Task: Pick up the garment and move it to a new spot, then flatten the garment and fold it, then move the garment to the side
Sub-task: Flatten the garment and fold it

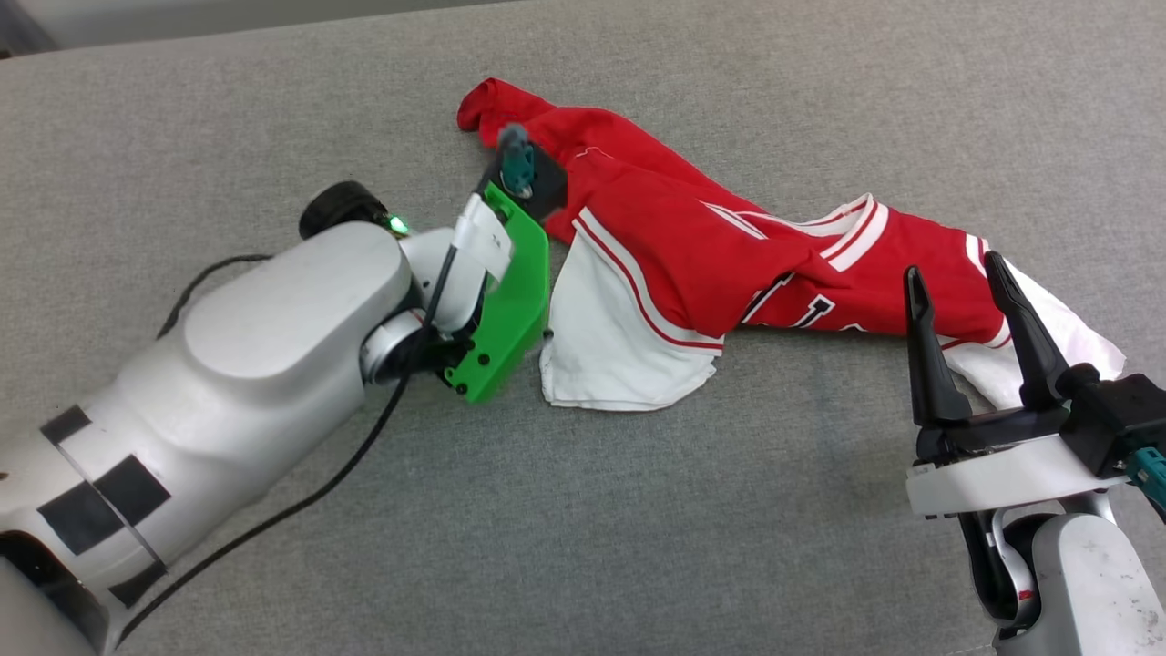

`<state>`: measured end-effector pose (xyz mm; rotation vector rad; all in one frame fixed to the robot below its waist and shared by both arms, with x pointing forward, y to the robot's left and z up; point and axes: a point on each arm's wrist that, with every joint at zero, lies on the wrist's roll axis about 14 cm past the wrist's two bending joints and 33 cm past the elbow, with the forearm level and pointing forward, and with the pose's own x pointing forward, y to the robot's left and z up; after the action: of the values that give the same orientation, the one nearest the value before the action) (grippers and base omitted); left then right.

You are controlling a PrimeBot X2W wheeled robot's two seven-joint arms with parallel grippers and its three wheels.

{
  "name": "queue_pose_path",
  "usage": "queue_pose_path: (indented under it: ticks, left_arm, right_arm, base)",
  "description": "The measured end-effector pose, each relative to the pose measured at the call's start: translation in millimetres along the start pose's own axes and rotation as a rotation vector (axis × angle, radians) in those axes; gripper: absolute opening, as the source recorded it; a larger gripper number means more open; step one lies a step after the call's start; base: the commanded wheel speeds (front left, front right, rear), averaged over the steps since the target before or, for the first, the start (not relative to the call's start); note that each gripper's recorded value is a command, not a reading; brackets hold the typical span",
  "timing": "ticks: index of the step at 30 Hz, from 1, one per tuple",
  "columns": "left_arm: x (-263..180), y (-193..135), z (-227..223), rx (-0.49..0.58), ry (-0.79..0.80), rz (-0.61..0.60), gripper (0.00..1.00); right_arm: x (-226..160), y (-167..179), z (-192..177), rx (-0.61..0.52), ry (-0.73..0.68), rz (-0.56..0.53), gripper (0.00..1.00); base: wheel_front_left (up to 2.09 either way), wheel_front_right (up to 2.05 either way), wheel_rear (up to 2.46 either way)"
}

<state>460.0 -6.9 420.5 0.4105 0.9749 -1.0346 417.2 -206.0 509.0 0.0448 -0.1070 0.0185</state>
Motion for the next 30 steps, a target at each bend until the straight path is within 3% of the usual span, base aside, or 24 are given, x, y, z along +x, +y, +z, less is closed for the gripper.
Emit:
queue_pose_path:
  ticks: [11, 17, 19, 20, 30]
  left_arm:
    - [35, -31, -23, 0.053, 0.112, -0.085, 1.0]
    - [46, -27, -30, 0.081, 0.143, -0.076, 1.0]
    - [50, -27, -26, 0.077, 0.105, -0.085, 0.11]
    - [51, -27, -23, 0.07, 0.086, -0.089, 0.0]
    - [23, -25, 4, 0.08, -0.152, -0.066, 0.0]
  right_arm:
    - [-2, -4, -15, -0.001, 0.044, -0.015, 1.0]
    - [-2, -9, -23, 0.0, 0.067, -0.035, 1.0]
    - [-2, -11, -25, 0.0, 0.072, -0.042, 1.0]
    - [-2, -12, -26, 0.0, 0.074, -0.044, 1.0]
    - [-3, -11, -15, 0.004, 0.045, -0.044, 1.0]
  base:
    - [0.0, 0.0, 0.0]
    - [0.0, 0.0, 0.0]
    - [0.0, 0.0, 0.0]
    - [0.0, 0.0, 0.0]
    - [0.0, 0.0, 0.0]
